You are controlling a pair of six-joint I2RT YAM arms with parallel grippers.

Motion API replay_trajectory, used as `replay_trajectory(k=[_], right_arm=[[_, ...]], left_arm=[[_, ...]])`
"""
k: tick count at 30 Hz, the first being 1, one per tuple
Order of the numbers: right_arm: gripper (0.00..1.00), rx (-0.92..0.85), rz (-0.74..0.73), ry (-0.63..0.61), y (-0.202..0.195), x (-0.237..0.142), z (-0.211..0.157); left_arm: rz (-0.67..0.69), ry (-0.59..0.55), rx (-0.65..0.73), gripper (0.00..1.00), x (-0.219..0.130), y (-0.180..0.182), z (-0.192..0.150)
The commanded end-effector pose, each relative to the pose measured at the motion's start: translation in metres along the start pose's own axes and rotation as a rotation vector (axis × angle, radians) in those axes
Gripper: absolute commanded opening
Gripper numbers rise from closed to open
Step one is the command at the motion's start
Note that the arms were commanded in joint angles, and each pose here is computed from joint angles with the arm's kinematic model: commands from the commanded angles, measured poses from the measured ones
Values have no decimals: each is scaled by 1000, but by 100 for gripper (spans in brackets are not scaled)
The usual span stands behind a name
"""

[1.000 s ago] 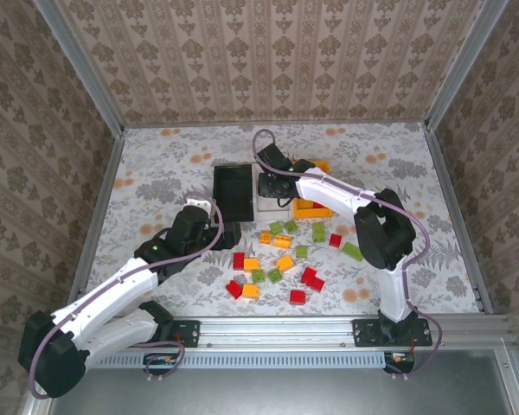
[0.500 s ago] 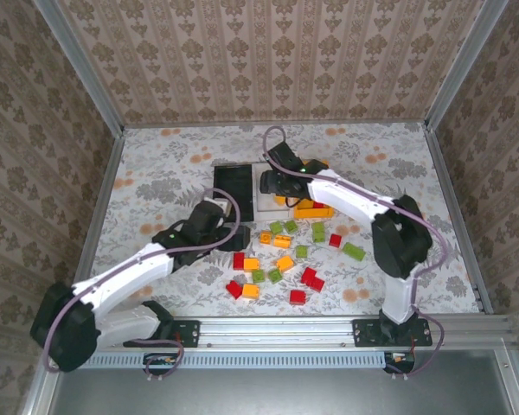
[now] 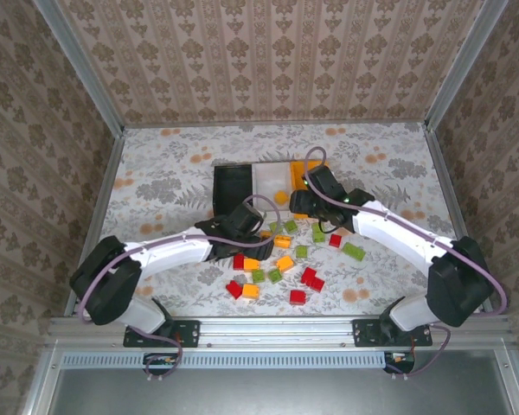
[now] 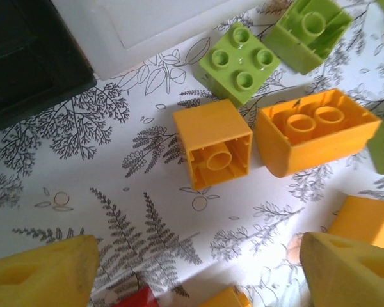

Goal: Sort the legos into containers by color

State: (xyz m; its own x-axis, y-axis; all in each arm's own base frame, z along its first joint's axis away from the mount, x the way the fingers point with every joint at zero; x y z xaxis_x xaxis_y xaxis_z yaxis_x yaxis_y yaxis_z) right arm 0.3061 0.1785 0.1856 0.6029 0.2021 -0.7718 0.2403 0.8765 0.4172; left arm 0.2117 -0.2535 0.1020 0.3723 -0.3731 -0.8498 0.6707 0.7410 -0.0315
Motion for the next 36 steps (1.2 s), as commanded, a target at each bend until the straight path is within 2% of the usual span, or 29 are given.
replay_trajectory(k=[1, 17, 31, 36], right_arm=[[66, 39, 45, -37, -2, -15, 7], [68, 81, 70, -84, -18, -34, 21], [68, 98, 72, -88, -24, -35, 23], [68, 108, 69, -91, -26, -36, 24]], left_arm=[[22, -35, 41, 82, 7, -2, 17], [42, 38, 65, 74, 49, -4, 21], [32, 32, 62, 43, 52, -5, 15], [24, 20, 50, 36, 45, -5, 10]])
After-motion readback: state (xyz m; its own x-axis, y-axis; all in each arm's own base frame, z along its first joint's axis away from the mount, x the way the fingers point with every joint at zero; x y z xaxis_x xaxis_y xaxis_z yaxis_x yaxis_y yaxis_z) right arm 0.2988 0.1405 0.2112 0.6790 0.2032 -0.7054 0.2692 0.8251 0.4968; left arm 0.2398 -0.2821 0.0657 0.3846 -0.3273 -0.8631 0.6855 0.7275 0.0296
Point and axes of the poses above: each hand's point on the last joint's axis, 136 mm out from that joint toward the fingers, its own x axis out along the fingers, its own y axis along the line the jaws close on, z = x × y, the point moved 5 cm from there along -x, back along the fingers, and after that the axes turned 13 degrees about x, right-handed, at the moved point
